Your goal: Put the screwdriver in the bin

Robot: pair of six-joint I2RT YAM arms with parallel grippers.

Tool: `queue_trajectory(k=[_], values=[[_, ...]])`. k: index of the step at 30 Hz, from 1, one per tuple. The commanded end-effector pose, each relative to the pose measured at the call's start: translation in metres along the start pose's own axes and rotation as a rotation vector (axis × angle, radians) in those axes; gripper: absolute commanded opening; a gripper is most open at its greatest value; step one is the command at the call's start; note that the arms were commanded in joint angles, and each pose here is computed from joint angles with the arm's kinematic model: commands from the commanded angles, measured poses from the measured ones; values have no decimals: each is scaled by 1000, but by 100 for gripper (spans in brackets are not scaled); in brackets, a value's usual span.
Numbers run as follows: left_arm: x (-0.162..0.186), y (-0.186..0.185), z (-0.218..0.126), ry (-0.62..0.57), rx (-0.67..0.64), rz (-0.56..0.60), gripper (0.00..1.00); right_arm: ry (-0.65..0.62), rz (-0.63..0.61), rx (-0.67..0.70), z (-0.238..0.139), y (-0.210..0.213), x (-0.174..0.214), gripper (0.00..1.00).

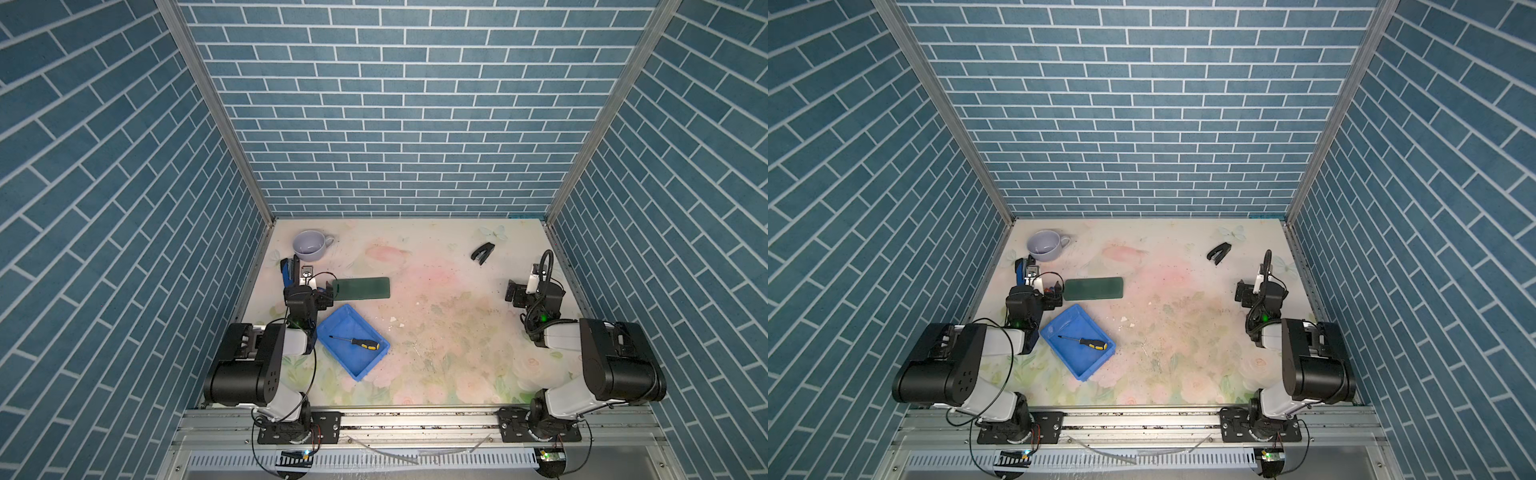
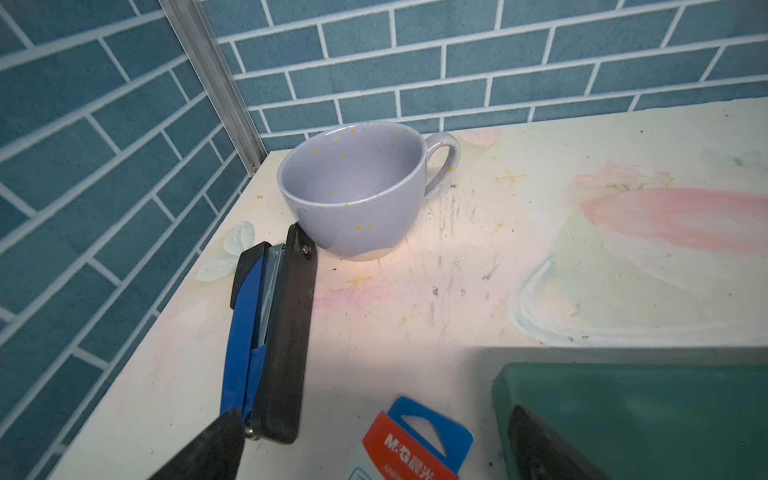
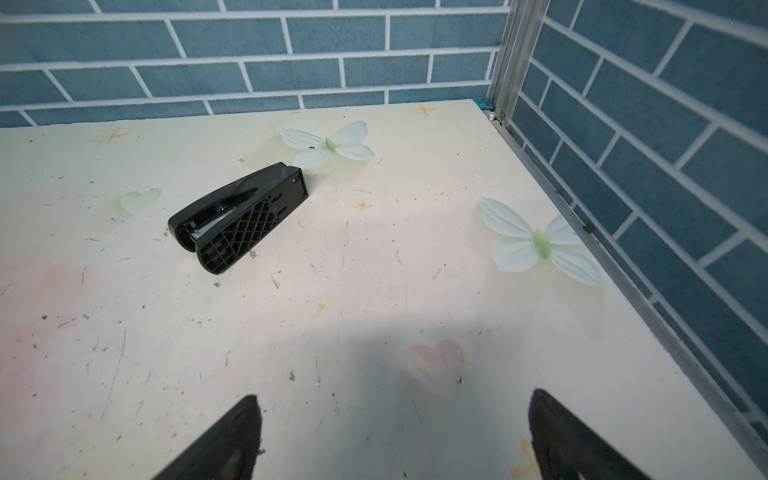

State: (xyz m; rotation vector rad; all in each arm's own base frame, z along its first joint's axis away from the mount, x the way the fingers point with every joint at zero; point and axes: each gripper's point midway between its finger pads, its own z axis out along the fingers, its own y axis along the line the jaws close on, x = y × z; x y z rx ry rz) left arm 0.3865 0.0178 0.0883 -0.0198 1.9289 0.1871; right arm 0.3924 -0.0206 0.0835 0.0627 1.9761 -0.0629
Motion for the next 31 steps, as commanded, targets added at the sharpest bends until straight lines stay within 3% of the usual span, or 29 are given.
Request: queue_trajectory(k=[1, 31], values=[[-7, 1, 2, -18, 4, -32, 100, -19, 0, -6, 2, 0, -5, 99], [-8, 1, 2, -25, 0, -32, 100, -22, -2, 1, 1, -1, -5, 99]])
